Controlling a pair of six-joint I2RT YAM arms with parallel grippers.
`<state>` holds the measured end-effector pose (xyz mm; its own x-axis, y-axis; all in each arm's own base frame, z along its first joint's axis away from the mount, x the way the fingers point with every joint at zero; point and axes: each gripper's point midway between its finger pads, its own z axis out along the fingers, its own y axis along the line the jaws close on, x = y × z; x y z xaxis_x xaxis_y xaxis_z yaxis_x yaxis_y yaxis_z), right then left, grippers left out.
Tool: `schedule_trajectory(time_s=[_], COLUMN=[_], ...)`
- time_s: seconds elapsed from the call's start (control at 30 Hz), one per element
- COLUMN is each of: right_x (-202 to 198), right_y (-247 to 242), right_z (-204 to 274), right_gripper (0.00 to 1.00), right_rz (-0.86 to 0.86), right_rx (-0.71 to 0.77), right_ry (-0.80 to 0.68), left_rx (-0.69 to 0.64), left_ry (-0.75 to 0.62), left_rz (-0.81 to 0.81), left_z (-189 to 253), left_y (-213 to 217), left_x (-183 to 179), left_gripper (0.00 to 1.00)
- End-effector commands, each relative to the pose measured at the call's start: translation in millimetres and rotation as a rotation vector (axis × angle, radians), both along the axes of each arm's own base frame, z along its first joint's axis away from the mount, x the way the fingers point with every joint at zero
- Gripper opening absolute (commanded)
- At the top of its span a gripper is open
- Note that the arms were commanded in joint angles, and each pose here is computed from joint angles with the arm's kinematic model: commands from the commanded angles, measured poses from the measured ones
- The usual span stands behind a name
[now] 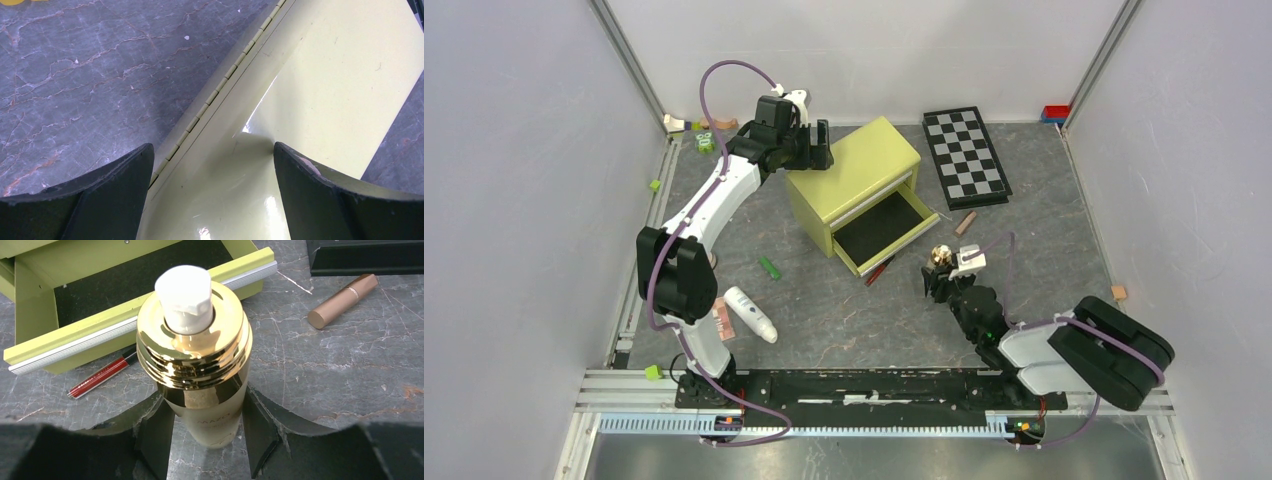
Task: Organize the makeup
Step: Pick up the makeup from the center of the board.
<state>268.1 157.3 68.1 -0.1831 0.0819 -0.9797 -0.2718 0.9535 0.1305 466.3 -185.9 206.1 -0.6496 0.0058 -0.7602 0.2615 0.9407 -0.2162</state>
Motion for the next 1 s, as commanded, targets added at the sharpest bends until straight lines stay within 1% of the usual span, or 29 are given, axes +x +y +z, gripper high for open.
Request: schedule_trajectory(time_s=[0.0, 0.13, 0.2, 0.3, 0.37, 0.47, 0.5, 0.6, 0.73, 0.87, 0.97], right_x=[-15.5, -9.2, -2.8, 2.7, 5.6, 10.6, 12.8, 18.0, 24.7, 32.3, 37.3], right_y=[-16.9, -13.7, -7.9, 0.9, 11.7, 24.1, 28.0, 39.9, 59.8, 79.9, 91.2], right_z=[-14.6, -0.7, 14.6, 31.9, 44.4, 63.2, 70.3, 89.6, 119.2, 141.9, 151.1], right_gripper=[0.4, 0.35, 0.32, 0.23, 0.2, 0.07, 0.05, 0.04, 0.03, 0.02, 0.0], right_rz=[-0.009, -0.026, -0.034, -0.025, 0.005, 0.022, 0.025, 0.05, 0.108, 0.168, 0.186], right_rx=[-0.048, -0.034, -0.01, 0.013, 0.025, 0.063, 0.075, 0.111, 0.199, 0.331, 0.466], right_ry=[0.035, 0.033, 0.027, 0.038, 0.05, 0.075, 0.083, 0.1, 0.103, 0.125, 0.159], left_rx=[0.083, 0.082, 0.082, 0.081, 0.083, 0.085, 0.085, 0.086, 0.08, 0.078, 0.083], left_ry=[0.092, 0.091, 0.092, 0.093, 0.092, 0.091, 0.09, 0.089, 0.09, 0.091, 0.091], left_rz=[0.004, 0.005, 0.005, 0.005, 0.006, 0.005, 0.006, 0.007, 0.005, 0.003, 0.006], left_z=[-25.7, -25.5, -25.7, -25.9, -25.9, -25.7, -25.2, -24.7, -24.3, -24.0, -24.7], left_y=[15.6, 16.2, 15.7, 16.3, 16.4, 16.3, 16.6, 17.0, 16.2, 15.6, 16.8], left_x=[-13.3, -12.7, -13.1, -13.0, -13.0, -13.4, -13.3, -13.3, -13.2, -13.6, -13.5], left_gripper=[0.94, 0.94, 0.94, 0.94, 0.94, 0.94, 0.94, 0.94, 0.94, 0.94, 0.94])
